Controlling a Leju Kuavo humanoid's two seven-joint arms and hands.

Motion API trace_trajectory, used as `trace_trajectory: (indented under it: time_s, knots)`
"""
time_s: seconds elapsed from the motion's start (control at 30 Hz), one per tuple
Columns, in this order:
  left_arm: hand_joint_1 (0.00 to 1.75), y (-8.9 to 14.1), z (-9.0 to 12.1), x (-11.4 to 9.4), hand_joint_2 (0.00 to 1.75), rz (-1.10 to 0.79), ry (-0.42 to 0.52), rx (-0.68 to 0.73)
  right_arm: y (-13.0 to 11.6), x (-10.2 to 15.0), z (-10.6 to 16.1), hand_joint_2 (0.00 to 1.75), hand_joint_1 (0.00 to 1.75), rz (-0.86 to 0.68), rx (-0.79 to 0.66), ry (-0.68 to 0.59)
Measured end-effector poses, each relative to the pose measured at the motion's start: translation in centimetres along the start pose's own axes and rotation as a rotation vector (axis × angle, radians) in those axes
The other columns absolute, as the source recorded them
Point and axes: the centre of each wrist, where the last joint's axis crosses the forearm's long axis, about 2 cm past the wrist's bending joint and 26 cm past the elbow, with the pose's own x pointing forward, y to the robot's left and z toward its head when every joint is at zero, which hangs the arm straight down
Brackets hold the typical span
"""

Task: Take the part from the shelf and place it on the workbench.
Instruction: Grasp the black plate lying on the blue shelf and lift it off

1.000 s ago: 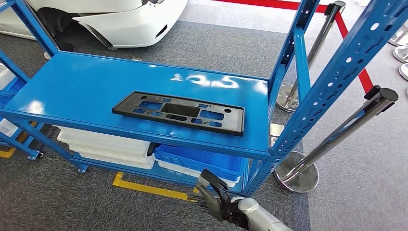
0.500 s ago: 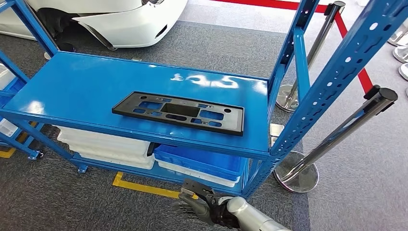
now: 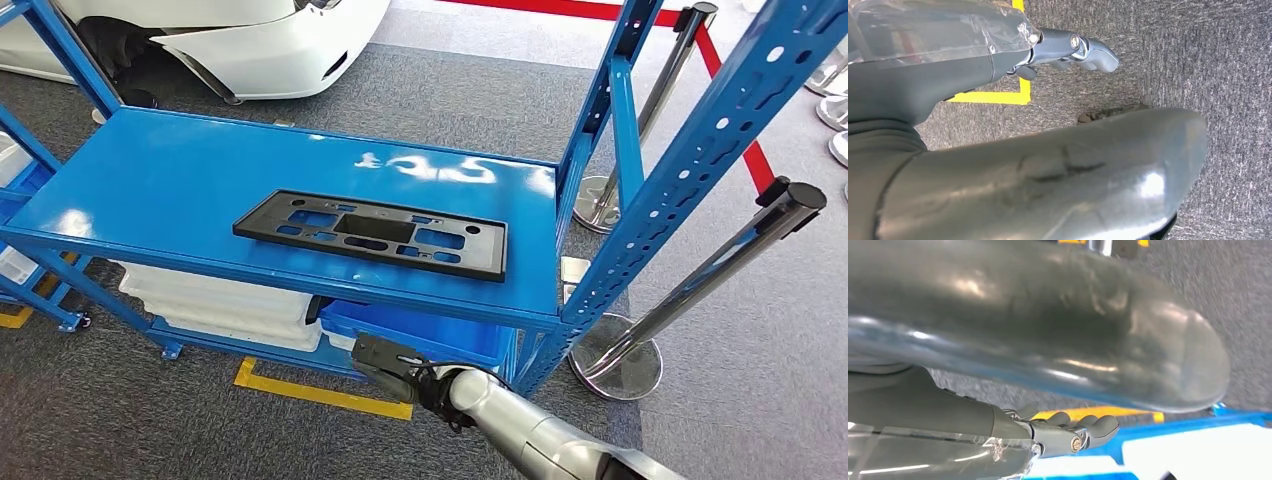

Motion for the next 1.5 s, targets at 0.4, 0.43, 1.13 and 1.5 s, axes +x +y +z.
trace_trajectory:
  time_s: [0.4,0.43,1.13,1.5]
  knots:
    - [0.00,0.0,0.0,0.0,0.00,0.009,-0.001,0.014,-3.1,2.9,1.0,0.00,0.00,0.065,-0.116,-0.107]
    - [0.00,0.0,0.0,0.0,0.00,0.009,0.000,0.017,-3.2,3.0,1.0,0.00,0.00,0.063,-0.120,-0.116]
    - [0.00,0.0,0.0,0.0,0.00,-0.004,-0.001,0.026,-3.5,2.3,1.8,0.00,0.00,-0.025,-0.002,-0.210]
    - [0.00,0.0,0.0,0.0,0.00,0.001,0.010,0.031,-3.8,5.1,1.7,0.00,0.00,0.045,-0.091,-0.393]
